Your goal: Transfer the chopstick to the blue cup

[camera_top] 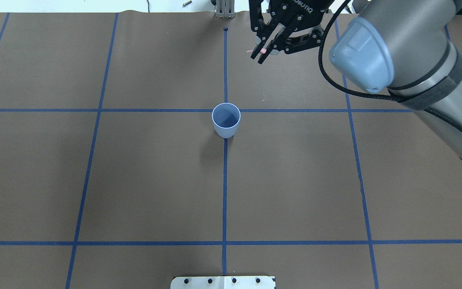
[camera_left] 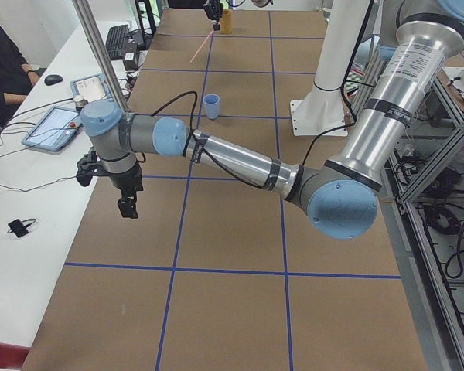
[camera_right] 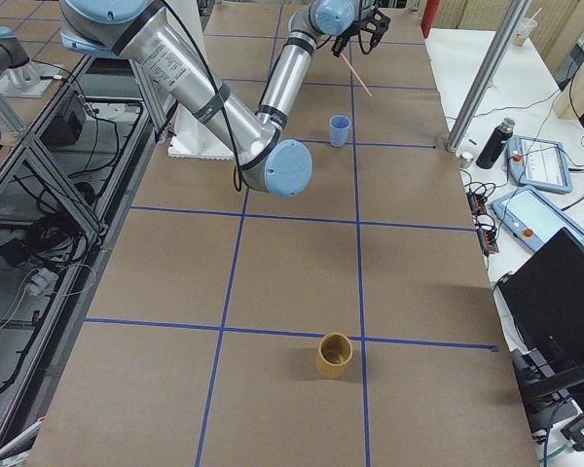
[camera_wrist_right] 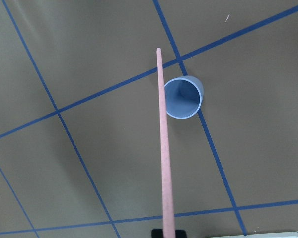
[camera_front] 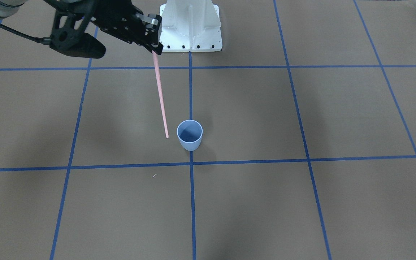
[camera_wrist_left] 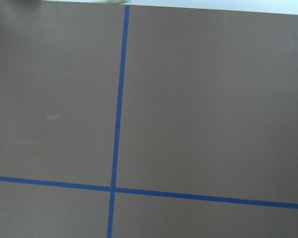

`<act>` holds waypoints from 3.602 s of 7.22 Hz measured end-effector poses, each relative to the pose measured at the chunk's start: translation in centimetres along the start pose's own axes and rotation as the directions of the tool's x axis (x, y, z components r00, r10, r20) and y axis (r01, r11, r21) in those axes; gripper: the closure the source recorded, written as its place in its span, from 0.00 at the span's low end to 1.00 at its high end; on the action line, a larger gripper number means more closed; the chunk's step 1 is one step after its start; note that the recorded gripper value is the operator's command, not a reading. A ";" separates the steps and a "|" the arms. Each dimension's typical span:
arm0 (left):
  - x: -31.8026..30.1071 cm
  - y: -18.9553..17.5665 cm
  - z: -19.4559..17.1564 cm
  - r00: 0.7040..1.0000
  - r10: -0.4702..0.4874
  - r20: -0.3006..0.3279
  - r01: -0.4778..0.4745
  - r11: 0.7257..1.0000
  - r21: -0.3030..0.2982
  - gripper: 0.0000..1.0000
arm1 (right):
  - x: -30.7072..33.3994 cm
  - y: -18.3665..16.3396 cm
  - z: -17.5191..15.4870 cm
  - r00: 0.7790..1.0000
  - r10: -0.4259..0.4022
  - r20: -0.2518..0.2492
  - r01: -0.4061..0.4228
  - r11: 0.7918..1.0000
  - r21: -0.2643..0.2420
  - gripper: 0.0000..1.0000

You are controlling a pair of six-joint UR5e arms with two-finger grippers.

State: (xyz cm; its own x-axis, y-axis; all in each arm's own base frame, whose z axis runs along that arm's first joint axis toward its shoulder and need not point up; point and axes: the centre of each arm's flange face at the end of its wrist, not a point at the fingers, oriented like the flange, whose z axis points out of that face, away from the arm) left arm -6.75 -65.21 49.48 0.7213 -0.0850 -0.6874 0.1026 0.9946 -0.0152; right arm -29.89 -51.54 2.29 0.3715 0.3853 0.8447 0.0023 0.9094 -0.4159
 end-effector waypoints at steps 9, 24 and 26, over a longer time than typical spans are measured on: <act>-1.6 -0.4 1.6 1.000 -0.010 0.000 0.010 1.000 -0.006 0.02 | 0.6 -1.4 13.0 0.992 0.062 -0.111 -0.077 0.987 -0.143 1.00; -5.0 3.9 4.3 0.994 0.106 -0.015 -0.104 0.988 0.117 0.02 | 34.3 -18.7 -2.9 0.862 -0.297 -0.411 0.440 0.841 0.316 0.00; -6.9 5.8 6.1 0.995 0.096 -0.015 -0.094 0.990 0.106 0.02 | 46.4 -21.7 -7.2 0.813 -0.295 -0.502 0.469 0.843 0.264 0.00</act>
State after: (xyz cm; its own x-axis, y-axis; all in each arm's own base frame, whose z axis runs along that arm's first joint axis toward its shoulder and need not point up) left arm -6.98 -59.23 58.60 0.7173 0.0118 -0.6966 0.1062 0.9863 0.1262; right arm -6.00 -54.48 48.10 0.7675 -0.0337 0.6402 -0.0686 0.9886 0.1344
